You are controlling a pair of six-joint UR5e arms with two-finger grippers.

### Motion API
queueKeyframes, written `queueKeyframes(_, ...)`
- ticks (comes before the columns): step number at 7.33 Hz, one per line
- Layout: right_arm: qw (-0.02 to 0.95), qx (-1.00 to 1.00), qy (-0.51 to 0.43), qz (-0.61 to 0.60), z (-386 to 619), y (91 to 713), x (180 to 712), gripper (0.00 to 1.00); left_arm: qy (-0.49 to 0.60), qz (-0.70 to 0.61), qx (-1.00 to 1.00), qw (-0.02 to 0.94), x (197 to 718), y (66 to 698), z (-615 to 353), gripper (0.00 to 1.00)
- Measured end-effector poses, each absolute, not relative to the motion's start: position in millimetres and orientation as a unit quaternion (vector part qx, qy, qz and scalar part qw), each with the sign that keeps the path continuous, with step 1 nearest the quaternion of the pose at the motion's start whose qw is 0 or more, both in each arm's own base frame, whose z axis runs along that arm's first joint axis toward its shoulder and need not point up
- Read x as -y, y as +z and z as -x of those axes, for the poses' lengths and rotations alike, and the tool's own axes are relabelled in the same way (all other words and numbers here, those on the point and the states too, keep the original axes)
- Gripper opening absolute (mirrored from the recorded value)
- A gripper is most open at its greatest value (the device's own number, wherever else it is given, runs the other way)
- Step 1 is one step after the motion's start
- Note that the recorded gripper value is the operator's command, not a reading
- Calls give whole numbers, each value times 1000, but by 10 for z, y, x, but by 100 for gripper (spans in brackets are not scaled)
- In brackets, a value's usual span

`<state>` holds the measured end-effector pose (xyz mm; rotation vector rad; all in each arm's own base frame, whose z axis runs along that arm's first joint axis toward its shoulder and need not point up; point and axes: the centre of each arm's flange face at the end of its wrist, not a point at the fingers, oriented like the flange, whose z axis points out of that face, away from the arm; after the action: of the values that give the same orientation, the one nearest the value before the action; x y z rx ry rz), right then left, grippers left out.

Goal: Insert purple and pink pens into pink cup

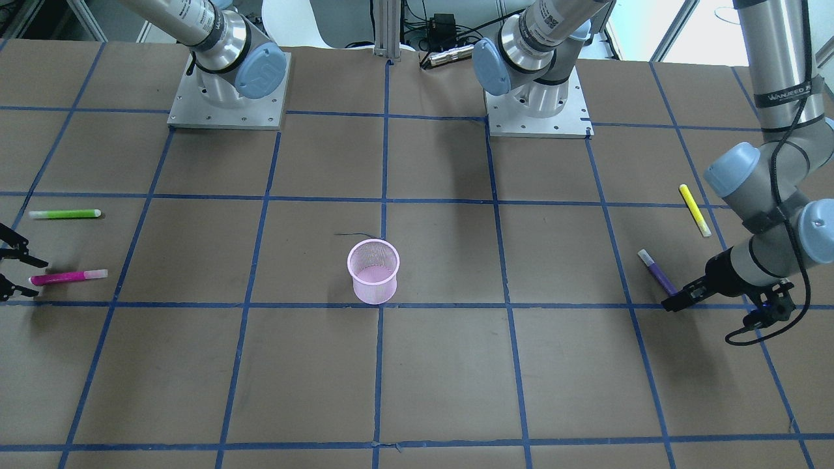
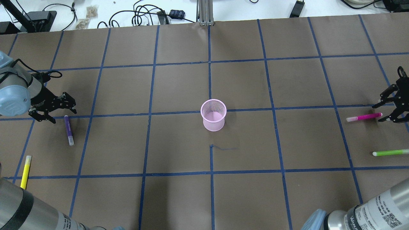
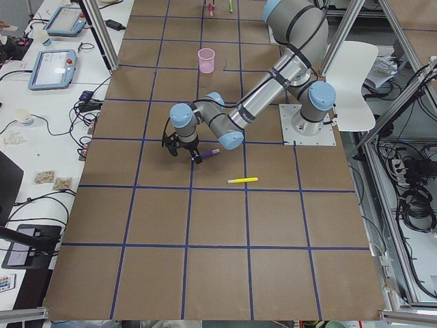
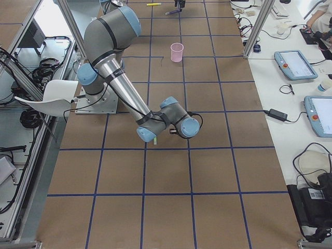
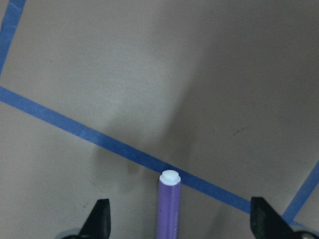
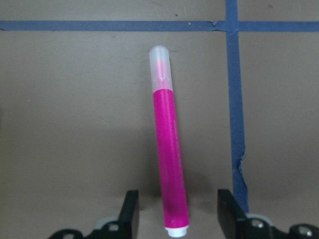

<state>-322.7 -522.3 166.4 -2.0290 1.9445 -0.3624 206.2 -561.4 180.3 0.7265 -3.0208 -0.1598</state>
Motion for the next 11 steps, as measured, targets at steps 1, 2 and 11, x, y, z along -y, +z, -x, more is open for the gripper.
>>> queueKeyframes(1, 151, -678, -124, 708, 3234, 1664, 5221, 24, -54, -234, 971, 16, 5612, 1770, -2065, 68)
queueKeyframes(2, 147, -678, -121, 710, 3249, 1675, 5224, 20, -56, -235, 970, 15, 5611, 1757, -2066, 62)
queueKeyframes(11, 65, -705, -72, 703, 2164, 3320, 5585, 15, -44, -240, 970, 13, 5660, 1962, -2025, 0)
